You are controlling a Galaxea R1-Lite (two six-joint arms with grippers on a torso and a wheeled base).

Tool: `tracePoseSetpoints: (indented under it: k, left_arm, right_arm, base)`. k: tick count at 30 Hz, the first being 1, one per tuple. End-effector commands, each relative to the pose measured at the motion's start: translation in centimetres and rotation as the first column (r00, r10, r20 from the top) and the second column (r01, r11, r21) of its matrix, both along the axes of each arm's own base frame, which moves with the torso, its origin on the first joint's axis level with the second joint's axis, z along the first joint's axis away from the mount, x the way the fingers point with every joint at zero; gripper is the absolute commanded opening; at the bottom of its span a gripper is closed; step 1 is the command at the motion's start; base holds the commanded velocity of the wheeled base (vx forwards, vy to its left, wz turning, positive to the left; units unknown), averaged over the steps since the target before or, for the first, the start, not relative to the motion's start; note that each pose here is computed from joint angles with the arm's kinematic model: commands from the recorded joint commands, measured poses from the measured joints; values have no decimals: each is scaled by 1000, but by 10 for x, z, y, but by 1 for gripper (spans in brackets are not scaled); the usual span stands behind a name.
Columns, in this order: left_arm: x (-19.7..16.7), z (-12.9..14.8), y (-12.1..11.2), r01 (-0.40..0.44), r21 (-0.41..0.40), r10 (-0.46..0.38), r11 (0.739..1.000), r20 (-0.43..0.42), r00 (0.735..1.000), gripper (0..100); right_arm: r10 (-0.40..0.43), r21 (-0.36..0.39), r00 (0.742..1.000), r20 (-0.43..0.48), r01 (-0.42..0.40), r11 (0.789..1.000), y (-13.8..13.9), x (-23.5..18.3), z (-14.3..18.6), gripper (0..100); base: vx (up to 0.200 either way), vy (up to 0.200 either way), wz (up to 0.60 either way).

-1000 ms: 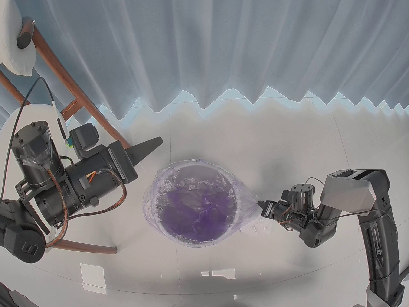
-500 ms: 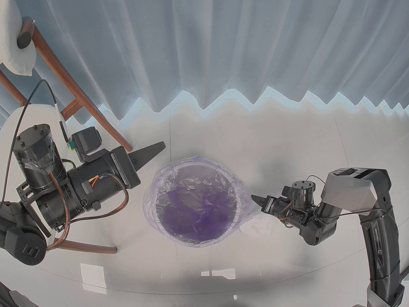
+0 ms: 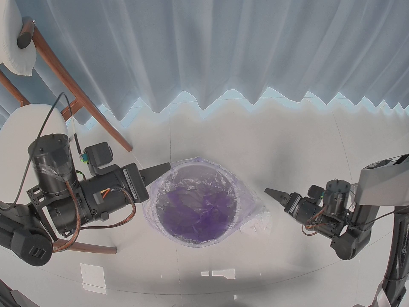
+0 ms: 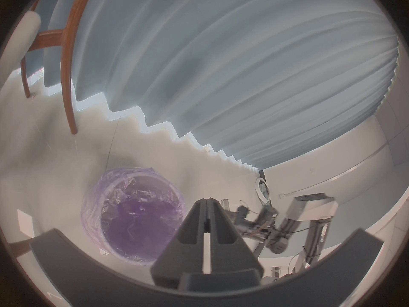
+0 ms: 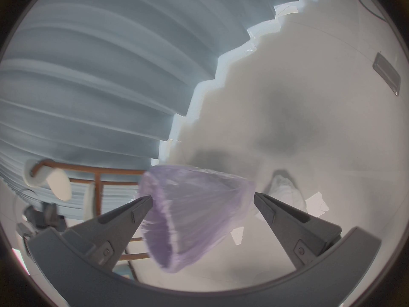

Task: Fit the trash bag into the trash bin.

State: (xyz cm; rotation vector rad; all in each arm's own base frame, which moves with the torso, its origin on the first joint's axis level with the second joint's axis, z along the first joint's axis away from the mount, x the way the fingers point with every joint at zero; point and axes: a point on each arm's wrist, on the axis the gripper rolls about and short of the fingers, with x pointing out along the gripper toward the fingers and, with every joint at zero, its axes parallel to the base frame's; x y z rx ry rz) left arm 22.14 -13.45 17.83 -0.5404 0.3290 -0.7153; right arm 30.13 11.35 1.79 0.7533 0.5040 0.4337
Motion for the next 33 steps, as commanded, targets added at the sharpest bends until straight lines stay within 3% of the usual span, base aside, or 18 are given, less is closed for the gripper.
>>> tracePoseSetpoints:
  k: [1, 11, 16, 26, 27, 33]
  left_arm:
    - [25, -25, -2, -35, 15, 35, 999, -64, 997, 0]
    - [30, -40, -4, -42, 14, 44, 999, -138, 990, 0]
    - [36, -55, -1, -63, 44, 70, 997, -180, 981, 0]
    - [41, -92, -4, -61, 119, 92, 991, -279, 956, 0]
    - [42, -97, -4, -59, 129, 94, 990, -291, 952, 100]
    - [51, -126, -3, -84, 191, 148, 978, -348, 926, 100]
  right_arm:
    - [-21, 126, 995, 98, 8, 992, -19, -35, 57, 100]
    - [-128, 212, 988, 82, 108, 971, -48, -38, 71, 100]
    - [-179, 205, 982, 56, 165, 965, -61, -31, 63, 100]
    - [-282, 161, 959, -17, 281, 946, -91, -3, 28, 100]
    - [-294, 162, 956, -15, 292, 943, -94, 1, 26, 100]
    - [-283, 164, 958, -40, 286, 944, -99, 9, 14, 100]
  base:
    - [0, 0, 0]
    - [-180, 0, 0]
    - [-200, 0, 0]
    - [0, 0, 0]
    - [0, 0, 0]
    - [0, 0, 0]
